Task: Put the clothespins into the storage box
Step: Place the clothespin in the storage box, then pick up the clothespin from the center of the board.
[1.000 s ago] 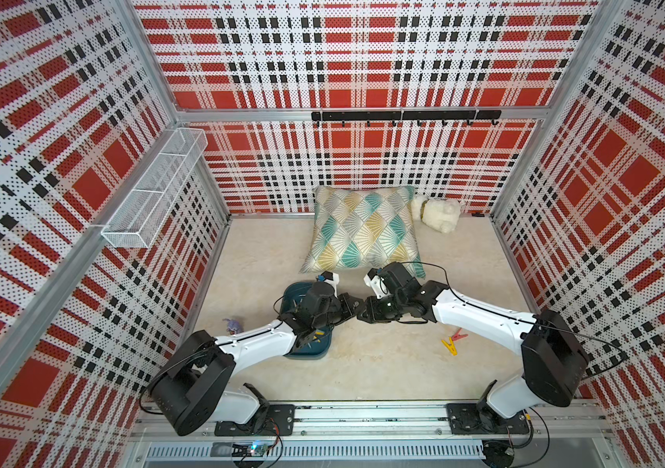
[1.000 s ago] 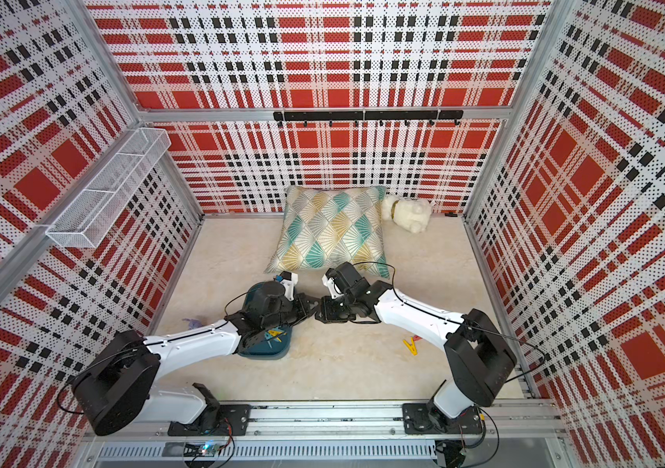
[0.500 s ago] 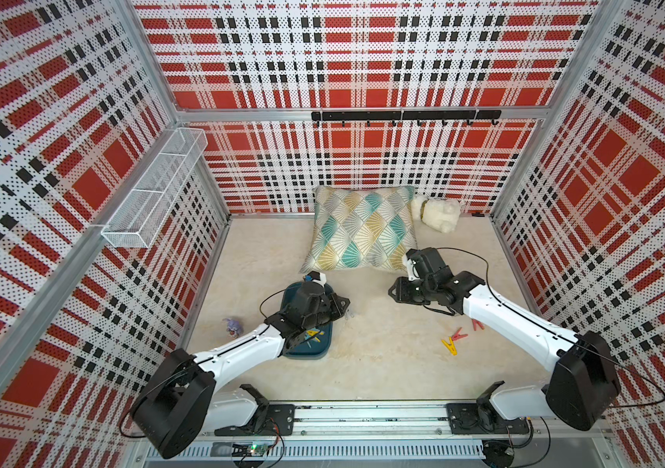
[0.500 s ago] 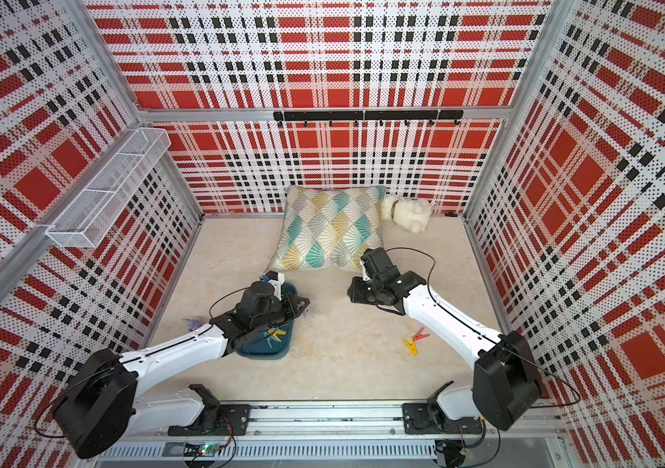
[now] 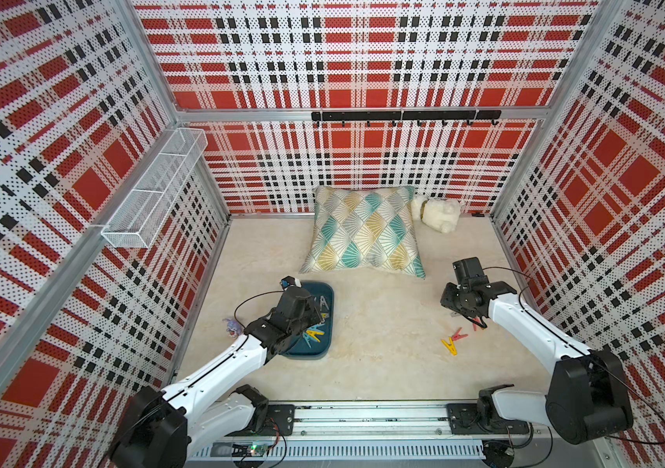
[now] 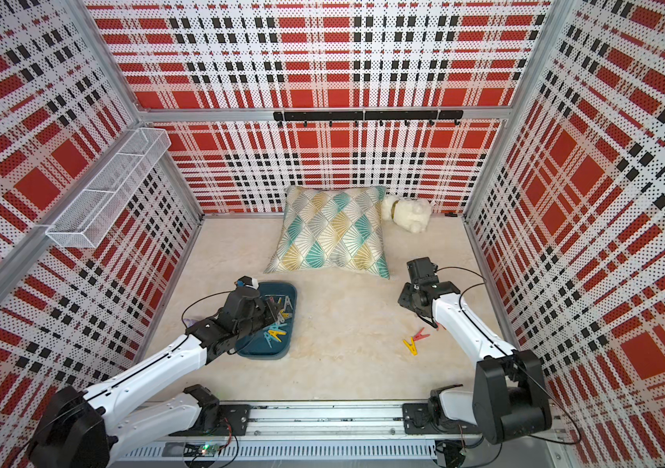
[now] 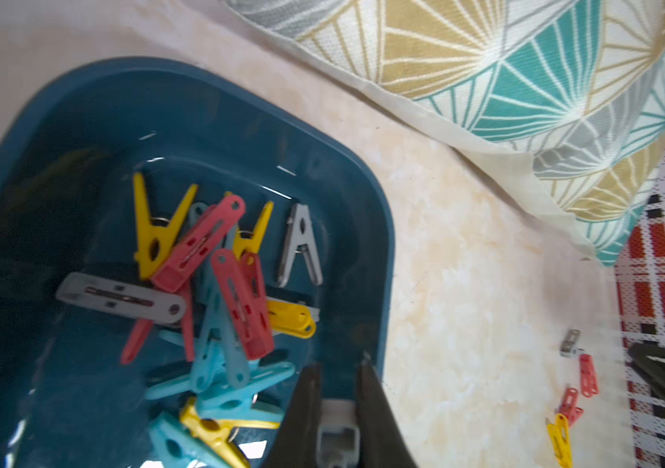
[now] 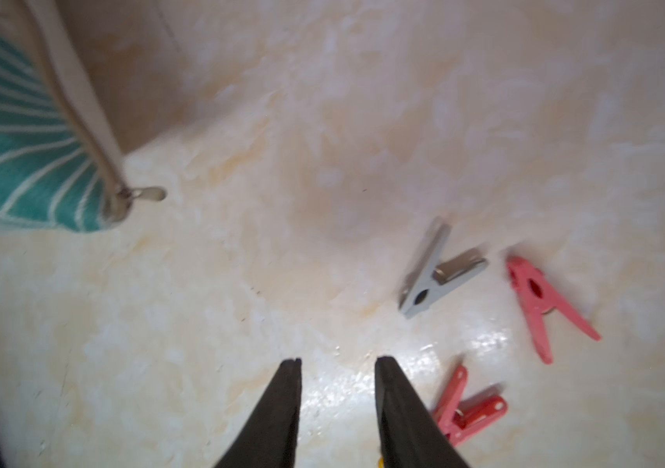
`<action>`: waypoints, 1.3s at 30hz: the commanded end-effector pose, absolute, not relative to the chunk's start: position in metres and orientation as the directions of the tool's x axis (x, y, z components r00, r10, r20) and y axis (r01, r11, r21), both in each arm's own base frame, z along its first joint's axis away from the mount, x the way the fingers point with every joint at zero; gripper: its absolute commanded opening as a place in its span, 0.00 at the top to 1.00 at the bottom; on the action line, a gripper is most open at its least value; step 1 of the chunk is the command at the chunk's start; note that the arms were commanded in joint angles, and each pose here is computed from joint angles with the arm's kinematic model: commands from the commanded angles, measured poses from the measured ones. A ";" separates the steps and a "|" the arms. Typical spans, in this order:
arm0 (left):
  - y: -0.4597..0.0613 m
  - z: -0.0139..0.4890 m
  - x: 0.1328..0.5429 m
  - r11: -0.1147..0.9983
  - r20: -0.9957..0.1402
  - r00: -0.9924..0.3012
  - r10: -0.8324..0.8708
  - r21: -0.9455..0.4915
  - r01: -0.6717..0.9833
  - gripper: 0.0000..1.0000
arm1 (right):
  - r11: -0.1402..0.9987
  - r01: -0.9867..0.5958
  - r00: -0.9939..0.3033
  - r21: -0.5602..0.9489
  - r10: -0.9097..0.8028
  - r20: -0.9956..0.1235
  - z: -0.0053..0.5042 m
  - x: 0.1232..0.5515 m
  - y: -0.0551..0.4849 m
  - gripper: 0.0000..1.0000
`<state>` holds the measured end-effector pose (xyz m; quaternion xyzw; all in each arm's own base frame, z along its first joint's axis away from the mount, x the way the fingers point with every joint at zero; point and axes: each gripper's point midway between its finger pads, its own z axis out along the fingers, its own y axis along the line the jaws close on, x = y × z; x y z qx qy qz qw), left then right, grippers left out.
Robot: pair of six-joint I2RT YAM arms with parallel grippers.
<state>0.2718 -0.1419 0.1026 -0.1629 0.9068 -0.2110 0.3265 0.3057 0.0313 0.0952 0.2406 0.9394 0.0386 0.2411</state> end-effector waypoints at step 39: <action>-0.140 0.091 0.271 0.892 -0.540 -0.746 -0.389 -0.425 -0.158 0.46 | 0.814 0.578 -0.734 0.053 0.548 -0.401 0.021 0.336 -0.020 0.75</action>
